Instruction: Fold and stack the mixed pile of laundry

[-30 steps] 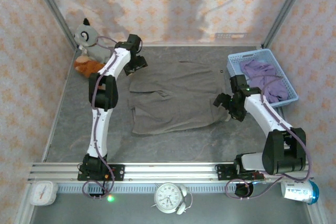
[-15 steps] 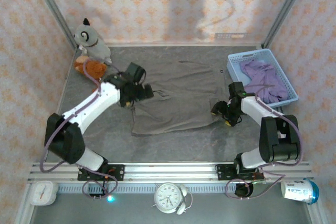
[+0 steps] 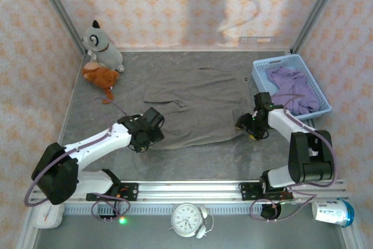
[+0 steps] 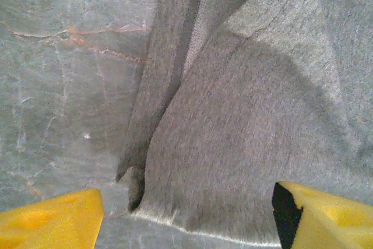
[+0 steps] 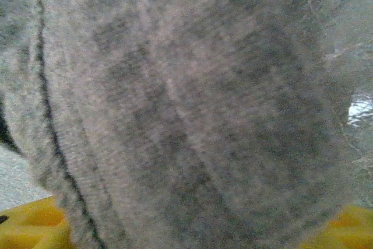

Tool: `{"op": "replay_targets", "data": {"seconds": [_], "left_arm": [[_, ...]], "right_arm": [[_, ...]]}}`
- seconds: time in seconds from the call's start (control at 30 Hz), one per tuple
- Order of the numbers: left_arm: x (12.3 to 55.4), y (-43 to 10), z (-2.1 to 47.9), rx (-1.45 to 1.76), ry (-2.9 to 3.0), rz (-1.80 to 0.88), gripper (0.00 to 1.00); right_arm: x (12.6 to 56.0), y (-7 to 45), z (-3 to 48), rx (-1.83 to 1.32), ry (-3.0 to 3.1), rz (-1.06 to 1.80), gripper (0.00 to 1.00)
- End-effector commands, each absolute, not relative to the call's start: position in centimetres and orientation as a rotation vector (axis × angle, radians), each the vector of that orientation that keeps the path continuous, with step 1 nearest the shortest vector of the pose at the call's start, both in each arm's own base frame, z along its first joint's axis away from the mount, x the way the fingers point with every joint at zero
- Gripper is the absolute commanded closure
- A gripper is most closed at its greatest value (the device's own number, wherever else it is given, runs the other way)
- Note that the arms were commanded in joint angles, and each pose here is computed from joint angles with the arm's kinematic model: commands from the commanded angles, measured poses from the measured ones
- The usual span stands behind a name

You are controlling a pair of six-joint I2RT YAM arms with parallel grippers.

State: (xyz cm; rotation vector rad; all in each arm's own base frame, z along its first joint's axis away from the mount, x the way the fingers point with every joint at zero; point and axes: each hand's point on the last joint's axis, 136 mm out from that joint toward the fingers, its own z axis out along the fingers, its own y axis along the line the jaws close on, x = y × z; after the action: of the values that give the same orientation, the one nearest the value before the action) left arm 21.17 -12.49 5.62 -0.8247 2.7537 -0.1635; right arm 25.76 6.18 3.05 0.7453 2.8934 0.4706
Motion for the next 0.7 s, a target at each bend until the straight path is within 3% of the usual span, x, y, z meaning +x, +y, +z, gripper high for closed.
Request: {"op": "replay_targets", "data": {"seconds": [0.0,0.17,0.27,0.33,0.43,0.67], "left_arm": [[22.0,-12.3,4.1,-0.896,2.689,-0.137,0.32],[21.6,-12.8,2.2,-0.895,2.734,-0.119,0.49],[21.5,-12.6,1.8,-0.886,2.747,-0.080,0.76],[21.4,-12.3,1.7,-0.881,2.749,-0.048,0.98],[21.5,-11.9,2.5,-0.869,2.741,-0.013,1.00],[24.5,-11.0,8.9,-0.836,2.598,-0.072,1.00]], "right_arm": [[26.5,5.6,3.2,0.732,2.874,0.426,0.41],[26.3,5.1,3.0,0.726,2.880,0.380,0.52],[26.3,5.0,2.9,0.730,2.880,0.373,0.68],[26.1,5.1,2.8,0.733,2.884,0.381,0.86],[25.1,5.0,3.0,0.739,2.904,0.367,0.97],[24.0,5.1,6.9,0.705,2.902,0.364,0.96]]}}
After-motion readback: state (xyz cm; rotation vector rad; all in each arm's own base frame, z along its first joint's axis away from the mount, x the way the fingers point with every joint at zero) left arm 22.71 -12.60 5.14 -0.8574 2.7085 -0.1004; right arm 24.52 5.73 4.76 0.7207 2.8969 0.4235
